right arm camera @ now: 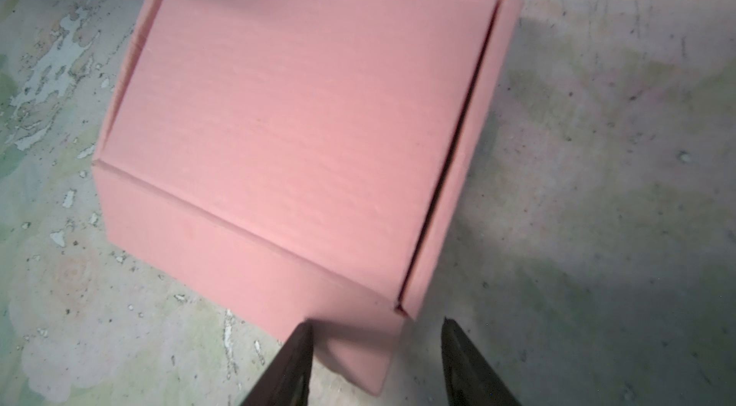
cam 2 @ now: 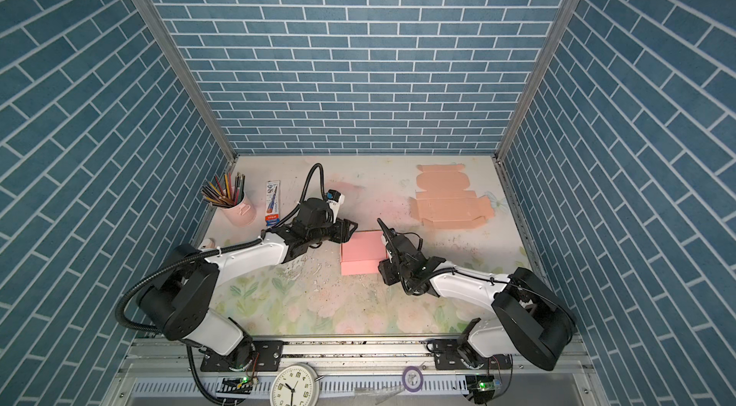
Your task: Fold the paper box
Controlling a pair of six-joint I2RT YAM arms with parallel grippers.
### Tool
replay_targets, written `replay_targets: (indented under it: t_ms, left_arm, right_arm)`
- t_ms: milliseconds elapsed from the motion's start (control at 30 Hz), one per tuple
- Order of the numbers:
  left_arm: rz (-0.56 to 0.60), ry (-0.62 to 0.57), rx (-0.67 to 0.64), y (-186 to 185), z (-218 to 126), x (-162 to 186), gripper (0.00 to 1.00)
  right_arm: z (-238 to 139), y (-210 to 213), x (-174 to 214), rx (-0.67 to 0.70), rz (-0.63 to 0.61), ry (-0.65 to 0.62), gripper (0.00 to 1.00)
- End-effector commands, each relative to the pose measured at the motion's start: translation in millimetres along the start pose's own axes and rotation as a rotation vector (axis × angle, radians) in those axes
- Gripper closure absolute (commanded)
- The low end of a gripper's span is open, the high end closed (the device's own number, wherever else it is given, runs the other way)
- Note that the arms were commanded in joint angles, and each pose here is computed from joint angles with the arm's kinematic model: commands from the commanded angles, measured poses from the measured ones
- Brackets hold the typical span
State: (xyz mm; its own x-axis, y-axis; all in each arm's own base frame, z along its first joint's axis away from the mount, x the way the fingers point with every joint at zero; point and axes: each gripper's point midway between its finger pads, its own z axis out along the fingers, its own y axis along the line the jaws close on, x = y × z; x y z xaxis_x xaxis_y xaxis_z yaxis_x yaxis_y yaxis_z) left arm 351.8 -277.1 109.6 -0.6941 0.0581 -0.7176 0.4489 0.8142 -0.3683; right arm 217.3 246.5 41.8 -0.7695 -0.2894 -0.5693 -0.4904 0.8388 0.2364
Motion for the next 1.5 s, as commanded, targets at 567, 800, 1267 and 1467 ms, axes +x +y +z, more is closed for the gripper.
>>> replay_targets:
  t_ms: [567, 800, 1267, 1467]
  left_arm:
    - [-0.013, 0.096, 0.033, 18.7, 28.9, 25.4, 0.38]
    - [-0.023, 0.112, 0.03, 21.2, 23.2, 38.9, 0.38]
    - [-0.06, 0.127, 0.076, 16.1, 7.5, 58.3, 0.4]
    - [-0.076, 0.129, 0.089, 14.8, 2.6, 66.0, 0.41]
  right_arm:
    - [8.3, -13.1, -27.8, 0.017, 0.005, -0.04, 0.47]
    - [10.6, -21.3, -34.3, 0.027, 0.008, -0.045, 0.47]
    - [19.9, -25.4, -38.8, 0.034, 0.006, -0.033, 0.47]
    - [23.6, -25.0, -40.6, 0.036, 0.004, -0.028, 0.47]
